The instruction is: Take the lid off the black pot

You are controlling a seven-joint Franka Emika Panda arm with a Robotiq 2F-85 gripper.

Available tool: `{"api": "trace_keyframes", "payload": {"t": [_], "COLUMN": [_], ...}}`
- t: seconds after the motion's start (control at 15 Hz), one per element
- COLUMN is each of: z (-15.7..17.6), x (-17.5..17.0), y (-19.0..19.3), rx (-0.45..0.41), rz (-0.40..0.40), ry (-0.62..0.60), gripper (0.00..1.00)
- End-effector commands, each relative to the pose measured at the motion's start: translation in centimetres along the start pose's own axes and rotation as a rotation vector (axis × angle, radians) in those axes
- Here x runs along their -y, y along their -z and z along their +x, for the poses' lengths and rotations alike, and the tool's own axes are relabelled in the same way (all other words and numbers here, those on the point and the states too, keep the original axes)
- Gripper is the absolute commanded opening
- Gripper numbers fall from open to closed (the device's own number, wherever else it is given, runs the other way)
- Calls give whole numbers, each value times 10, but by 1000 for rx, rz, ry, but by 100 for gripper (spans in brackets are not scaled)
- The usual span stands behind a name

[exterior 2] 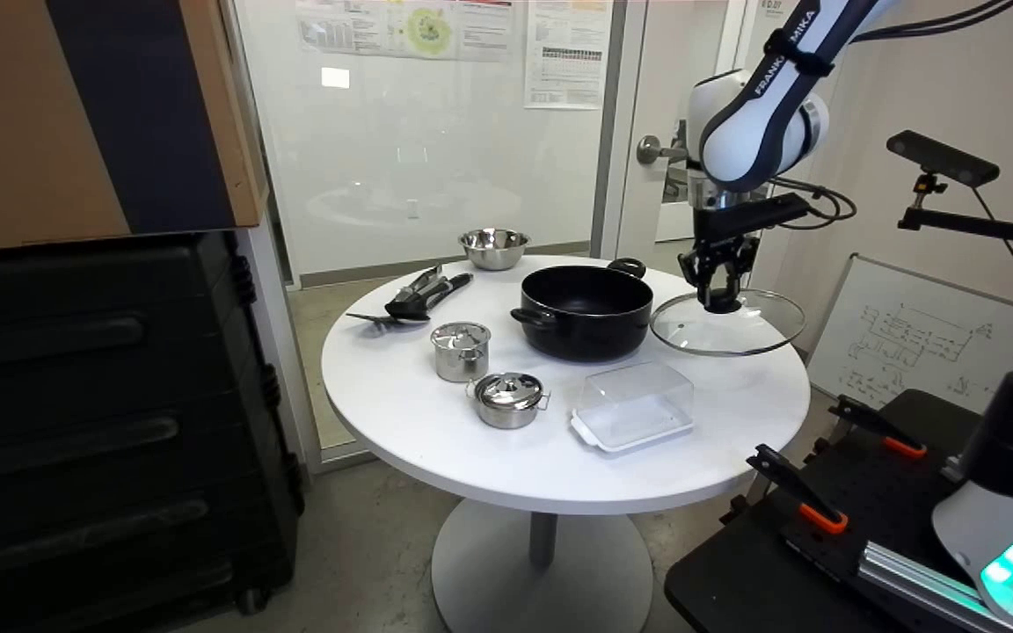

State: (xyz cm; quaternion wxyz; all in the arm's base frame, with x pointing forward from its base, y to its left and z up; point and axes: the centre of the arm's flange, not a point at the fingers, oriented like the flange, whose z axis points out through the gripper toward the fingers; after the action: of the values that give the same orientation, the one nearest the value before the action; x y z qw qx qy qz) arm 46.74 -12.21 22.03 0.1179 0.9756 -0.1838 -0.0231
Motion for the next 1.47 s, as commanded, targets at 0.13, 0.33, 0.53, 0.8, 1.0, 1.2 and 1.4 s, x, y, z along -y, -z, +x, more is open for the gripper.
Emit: {"api": "trace_keyframes", "payload": {"t": [0.13,0.33,0.53,0.8,1.0,1.2,1.4], "z": [20,22,24,25,25,26,28], "x": [20,16,8,1,4,5,6], "y": [-20,-28,-36,-45,-47,-46,-46], "rx": [-11,3,9,11,4,3,1], "rz": [-36,-47,-65,-82,-88,-92,-99], "ry": [-16,-22,-31,-40,-41,-40,-41], "gripper": [25,25,25,25,25,76,95]}}
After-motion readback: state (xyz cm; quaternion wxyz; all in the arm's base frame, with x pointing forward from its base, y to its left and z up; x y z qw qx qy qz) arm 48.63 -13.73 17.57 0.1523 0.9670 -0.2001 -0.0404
